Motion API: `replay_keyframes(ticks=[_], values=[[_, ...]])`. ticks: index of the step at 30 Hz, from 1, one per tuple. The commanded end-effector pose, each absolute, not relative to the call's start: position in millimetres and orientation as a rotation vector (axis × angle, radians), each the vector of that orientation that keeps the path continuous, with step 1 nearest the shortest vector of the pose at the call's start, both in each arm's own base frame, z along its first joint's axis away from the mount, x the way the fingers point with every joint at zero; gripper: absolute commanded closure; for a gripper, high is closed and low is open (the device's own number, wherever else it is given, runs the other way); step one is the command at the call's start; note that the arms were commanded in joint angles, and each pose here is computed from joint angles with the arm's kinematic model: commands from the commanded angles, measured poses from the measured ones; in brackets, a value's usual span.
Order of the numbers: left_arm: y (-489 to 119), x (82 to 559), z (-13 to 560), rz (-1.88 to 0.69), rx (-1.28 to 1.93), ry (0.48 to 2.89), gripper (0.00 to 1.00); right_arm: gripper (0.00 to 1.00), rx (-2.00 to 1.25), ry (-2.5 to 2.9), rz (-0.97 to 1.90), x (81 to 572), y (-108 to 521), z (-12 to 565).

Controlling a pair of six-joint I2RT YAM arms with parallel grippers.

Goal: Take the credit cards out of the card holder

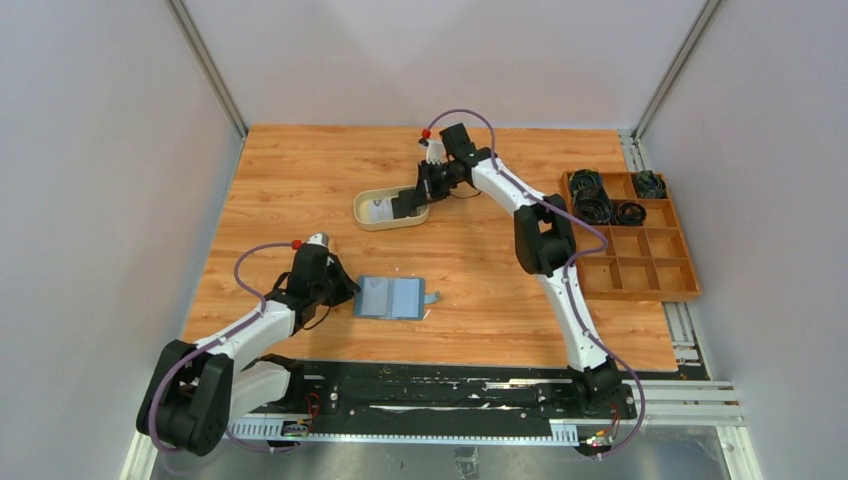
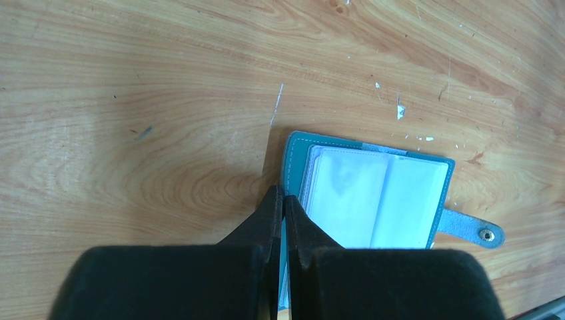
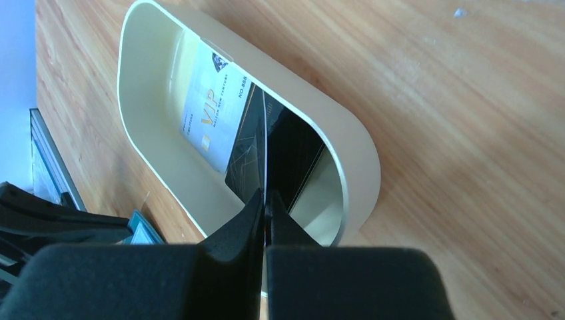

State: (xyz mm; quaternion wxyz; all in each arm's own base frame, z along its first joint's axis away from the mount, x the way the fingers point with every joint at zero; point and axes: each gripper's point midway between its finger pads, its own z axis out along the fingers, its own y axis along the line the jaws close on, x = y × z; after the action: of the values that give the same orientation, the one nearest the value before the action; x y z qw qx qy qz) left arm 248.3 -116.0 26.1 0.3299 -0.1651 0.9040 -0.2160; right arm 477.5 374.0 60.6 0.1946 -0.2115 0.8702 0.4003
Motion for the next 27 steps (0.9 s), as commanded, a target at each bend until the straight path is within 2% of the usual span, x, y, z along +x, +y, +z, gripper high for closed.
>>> replay_keyframes(ticks=[1,19,27], values=[[-115,258,38,-0.564,-0.417,2.325,1.00,1.00,-0.634,2.547,1.003,458,349,37],[-114,253,45,-0.571,-0.416,2.328,1.00,1.00,-0.630,2.678,0.914,386,275,33],[-116,251,47,-0.586,-0.411,2.325,1.00,1.00,-0.573,2.684,0.954,378,237,31]])
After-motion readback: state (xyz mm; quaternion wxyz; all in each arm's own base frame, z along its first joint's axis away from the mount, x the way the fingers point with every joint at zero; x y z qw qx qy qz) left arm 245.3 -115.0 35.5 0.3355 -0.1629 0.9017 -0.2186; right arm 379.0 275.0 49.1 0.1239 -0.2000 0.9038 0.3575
